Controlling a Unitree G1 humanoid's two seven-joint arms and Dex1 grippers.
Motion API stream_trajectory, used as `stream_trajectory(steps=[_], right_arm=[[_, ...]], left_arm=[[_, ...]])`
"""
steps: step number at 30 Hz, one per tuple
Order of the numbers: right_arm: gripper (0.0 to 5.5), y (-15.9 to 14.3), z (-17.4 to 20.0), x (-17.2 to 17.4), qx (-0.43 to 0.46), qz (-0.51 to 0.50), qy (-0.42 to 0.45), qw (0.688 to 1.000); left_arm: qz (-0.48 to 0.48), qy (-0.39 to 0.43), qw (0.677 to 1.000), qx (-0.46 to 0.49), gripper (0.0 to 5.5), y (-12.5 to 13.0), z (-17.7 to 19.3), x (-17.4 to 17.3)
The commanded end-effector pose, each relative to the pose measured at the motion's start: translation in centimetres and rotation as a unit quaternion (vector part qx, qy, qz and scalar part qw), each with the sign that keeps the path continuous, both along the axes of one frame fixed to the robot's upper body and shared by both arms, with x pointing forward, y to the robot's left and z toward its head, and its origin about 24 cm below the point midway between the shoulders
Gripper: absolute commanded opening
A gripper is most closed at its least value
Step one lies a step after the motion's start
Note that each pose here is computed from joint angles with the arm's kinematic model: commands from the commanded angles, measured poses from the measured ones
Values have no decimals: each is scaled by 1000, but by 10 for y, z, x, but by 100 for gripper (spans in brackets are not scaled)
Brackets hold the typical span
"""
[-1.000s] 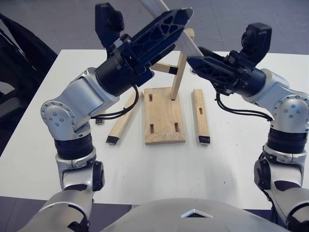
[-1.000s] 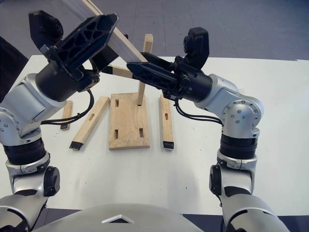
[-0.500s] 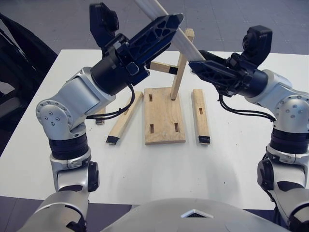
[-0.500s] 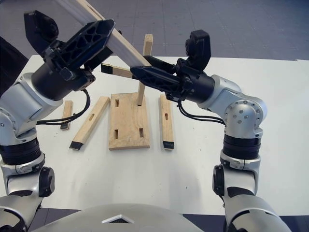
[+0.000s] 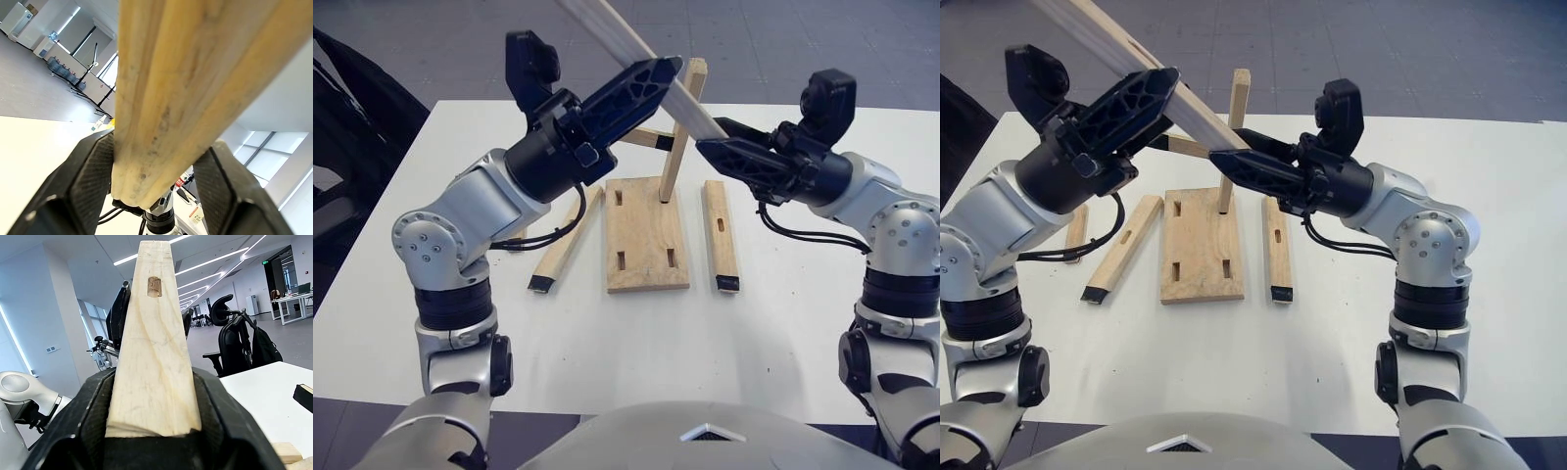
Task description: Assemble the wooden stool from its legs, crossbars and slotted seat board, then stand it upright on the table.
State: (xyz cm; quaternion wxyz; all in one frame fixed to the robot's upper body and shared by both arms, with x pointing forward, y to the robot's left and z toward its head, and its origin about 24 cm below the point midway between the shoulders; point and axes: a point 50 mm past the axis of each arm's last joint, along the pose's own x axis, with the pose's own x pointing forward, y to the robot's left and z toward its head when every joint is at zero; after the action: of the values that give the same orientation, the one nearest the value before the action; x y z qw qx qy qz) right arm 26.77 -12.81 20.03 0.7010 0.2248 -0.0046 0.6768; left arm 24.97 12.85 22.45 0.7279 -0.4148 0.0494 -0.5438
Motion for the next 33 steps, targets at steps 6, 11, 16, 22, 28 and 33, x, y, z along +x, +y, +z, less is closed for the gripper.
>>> stream_trajectory(steps=[6, 11, 16, 22, 28, 33], right_arm=[[326, -14, -26, -7, -83, -32, 12, 996], [326, -35, -75, -4, -240, -100, 46, 965], [326, -13, -89, 12, -357, -143, -8, 923], [326, 12, -107, 15, -445, -124, -64, 884], [326, 17, -117, 10, -498, -88, -102, 857], [326, 28, -117, 11, -498, -70, -128, 855]], left_arm=[[82, -8, 997, -4, 219, 25, -2, 13], [160, -50, 985, 45, 218, 60, 8, 18], [210, -110, 944, 231, 217, 83, -10, 15], [269, -124, 913, 280, 217, 110, -18, 17], [279, -122, 911, 279, 217, 116, -20, 16], [269, -117, 916, 275, 217, 109, -23, 15]])
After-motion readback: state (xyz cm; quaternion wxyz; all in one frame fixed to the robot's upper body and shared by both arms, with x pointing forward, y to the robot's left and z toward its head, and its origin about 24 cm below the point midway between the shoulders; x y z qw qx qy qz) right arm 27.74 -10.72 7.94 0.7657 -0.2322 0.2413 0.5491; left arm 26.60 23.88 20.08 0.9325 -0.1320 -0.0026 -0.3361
